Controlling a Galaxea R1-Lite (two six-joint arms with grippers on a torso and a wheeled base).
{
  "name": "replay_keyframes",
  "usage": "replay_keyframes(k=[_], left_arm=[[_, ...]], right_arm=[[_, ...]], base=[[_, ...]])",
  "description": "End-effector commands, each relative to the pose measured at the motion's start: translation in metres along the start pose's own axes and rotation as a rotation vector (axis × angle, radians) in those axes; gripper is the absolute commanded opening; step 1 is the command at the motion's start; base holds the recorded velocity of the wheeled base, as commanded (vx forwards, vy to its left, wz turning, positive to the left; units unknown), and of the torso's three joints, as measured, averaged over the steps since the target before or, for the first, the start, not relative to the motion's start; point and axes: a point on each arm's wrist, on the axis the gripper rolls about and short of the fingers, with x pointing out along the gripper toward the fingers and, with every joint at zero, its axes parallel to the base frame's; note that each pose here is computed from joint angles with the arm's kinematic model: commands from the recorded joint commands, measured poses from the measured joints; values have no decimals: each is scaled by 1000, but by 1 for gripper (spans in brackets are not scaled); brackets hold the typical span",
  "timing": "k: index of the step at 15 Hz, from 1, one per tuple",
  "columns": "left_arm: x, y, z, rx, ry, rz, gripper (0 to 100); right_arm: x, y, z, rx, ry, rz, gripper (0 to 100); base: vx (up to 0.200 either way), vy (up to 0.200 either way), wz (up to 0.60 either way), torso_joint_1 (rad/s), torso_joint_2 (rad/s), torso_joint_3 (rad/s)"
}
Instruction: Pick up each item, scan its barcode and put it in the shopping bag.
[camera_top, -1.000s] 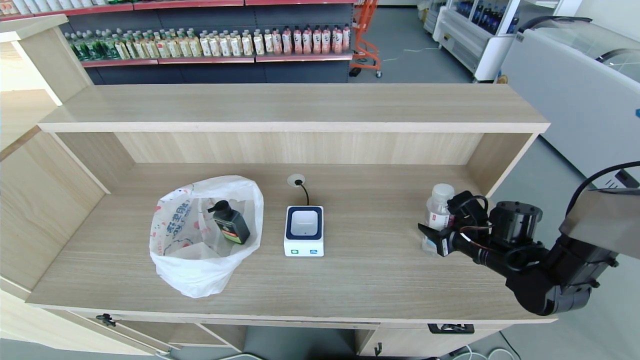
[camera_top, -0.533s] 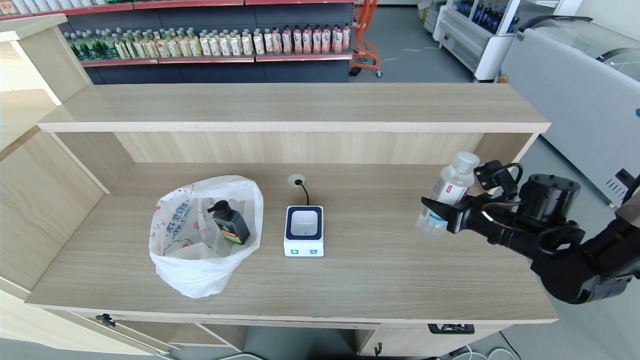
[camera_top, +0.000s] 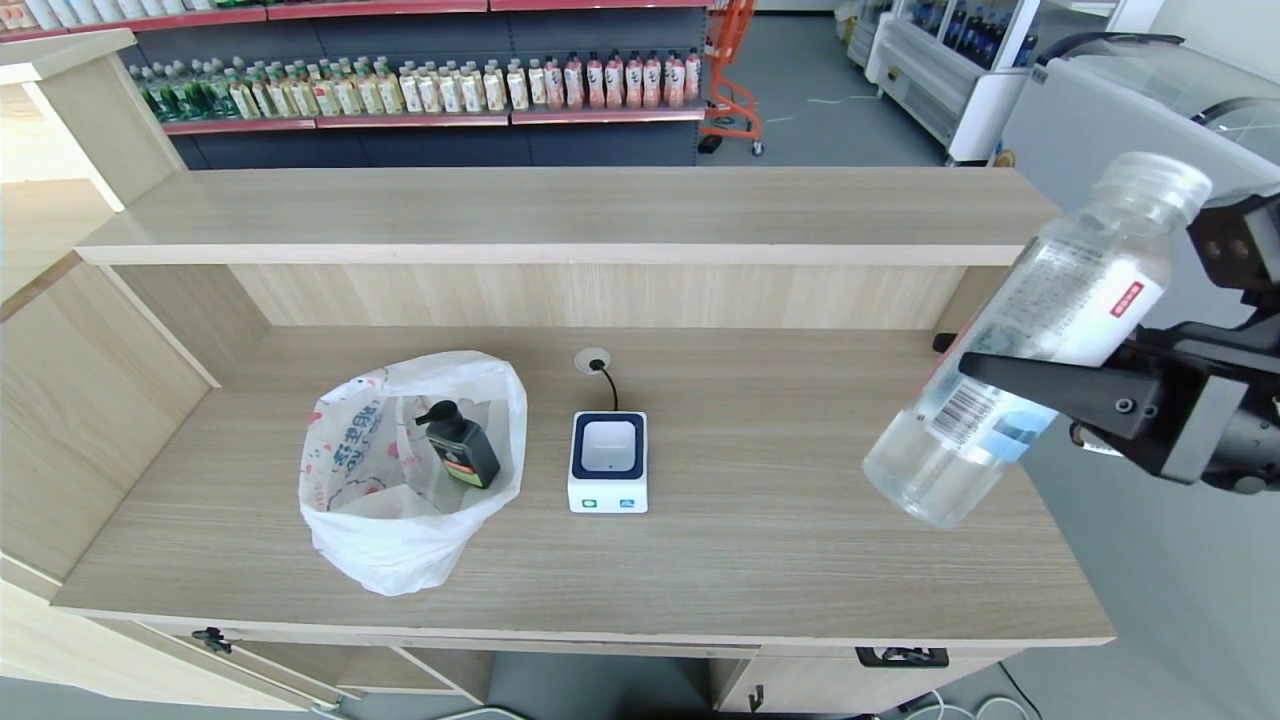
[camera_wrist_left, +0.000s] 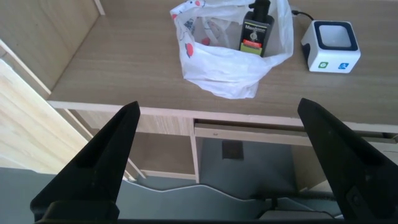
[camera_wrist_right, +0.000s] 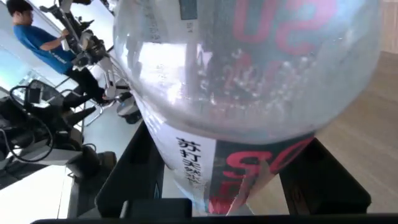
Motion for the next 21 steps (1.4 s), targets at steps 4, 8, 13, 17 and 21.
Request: replay_keyframes(k=[4, 8, 13, 17, 21], left_arm=[[0, 0, 0, 0, 0, 0, 100], [0, 0, 0, 0, -2, 0, 100], [0, 0, 0, 0, 0, 0, 100], [0, 0, 0, 0, 0, 0, 100], [0, 0, 0, 0, -2, 0, 100]], right_arm=[[-14, 77, 29, 138, -43, 203, 0], [-27, 102, 17, 295, 64, 218, 0], [-55, 148, 10, 369, 160, 322, 0], [-49, 145, 8, 341, 180, 336, 0], [-50, 129, -19, 285, 207, 242, 0]], base=[[0, 0, 0, 0, 0, 0], [0, 0, 0, 0, 0, 0], [0, 0, 0, 0, 0, 0], [0, 0, 0, 0, 0, 0], [0, 0, 0, 0, 0, 0]])
